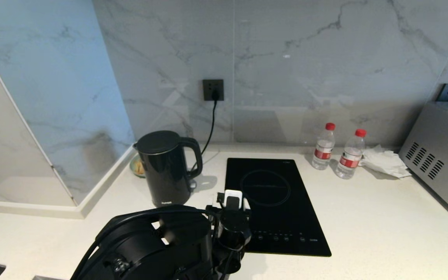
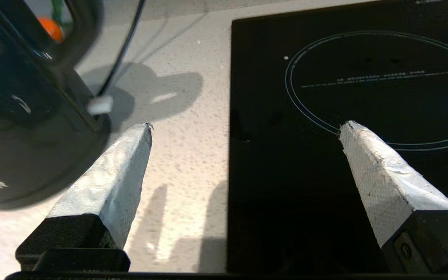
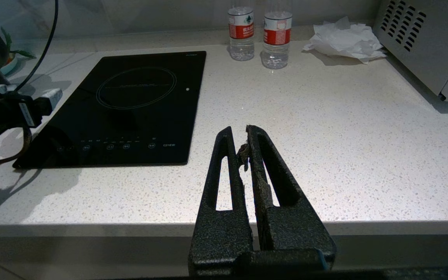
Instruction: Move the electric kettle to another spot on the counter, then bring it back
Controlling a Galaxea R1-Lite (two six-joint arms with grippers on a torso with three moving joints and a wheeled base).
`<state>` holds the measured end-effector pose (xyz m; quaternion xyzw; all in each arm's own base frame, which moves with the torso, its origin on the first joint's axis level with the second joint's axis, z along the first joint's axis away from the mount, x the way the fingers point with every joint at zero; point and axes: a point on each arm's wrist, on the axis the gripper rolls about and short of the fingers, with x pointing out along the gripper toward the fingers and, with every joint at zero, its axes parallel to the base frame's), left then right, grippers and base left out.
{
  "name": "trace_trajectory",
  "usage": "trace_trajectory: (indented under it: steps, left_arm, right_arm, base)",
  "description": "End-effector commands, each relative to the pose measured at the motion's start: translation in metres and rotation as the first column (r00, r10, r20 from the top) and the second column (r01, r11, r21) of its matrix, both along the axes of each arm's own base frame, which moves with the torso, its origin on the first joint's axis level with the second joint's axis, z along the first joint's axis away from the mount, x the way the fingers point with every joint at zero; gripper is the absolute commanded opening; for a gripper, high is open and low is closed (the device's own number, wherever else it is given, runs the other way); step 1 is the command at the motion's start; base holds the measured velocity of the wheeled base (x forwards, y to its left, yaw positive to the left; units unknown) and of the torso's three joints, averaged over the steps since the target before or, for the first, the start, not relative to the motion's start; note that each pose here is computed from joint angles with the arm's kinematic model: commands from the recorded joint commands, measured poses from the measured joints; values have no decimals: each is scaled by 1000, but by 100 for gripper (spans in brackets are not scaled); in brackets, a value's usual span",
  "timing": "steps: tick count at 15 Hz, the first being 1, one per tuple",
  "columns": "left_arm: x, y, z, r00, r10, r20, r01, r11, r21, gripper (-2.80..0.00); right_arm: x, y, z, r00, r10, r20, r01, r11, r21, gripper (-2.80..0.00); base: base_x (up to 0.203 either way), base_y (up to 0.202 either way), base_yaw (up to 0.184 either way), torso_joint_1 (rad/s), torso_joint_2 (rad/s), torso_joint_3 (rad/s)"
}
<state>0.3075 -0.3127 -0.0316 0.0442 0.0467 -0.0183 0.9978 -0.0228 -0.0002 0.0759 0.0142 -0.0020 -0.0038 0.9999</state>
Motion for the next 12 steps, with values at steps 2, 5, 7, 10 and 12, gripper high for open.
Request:
trace_trajectory:
  steps: [2, 5, 7, 10, 12]
  left_arm:
    - [7, -5, 11, 998, 8, -63, -15, 994, -113, 0]
    - [1, -1, 39, 973, -129, -193, 81, 967, -240, 0]
    - [1, -10, 44, 955, -194, -225, 130, 954, -270, 0]
    - [7, -33, 33, 953, -217, -212, 153, 947, -282, 0]
    - [15, -47, 35, 957, -221, -189, 159, 942, -295, 0]
  right_arm:
    - [0, 0, 0, 1000, 0, -1, 0, 1000, 1, -280]
    - [0, 0, 0, 1000, 0, -1, 0, 1000, 1, -280]
    - [0, 0, 0, 1000, 0, -1, 0, 1000, 1, -280]
    - [0, 0, 0, 1000, 0, -1, 0, 1000, 1, -280]
    - [0, 0, 0, 1000, 0, -1, 0, 1000, 1, -280]
  base:
    - [0, 0, 0, 0, 0, 0]
    - [0, 0, 0, 0, 0, 0]
    - [0, 0, 0, 0, 0, 0]
    - [0, 0, 0, 0, 0, 0]
    - [0, 0, 0, 0, 0, 0]
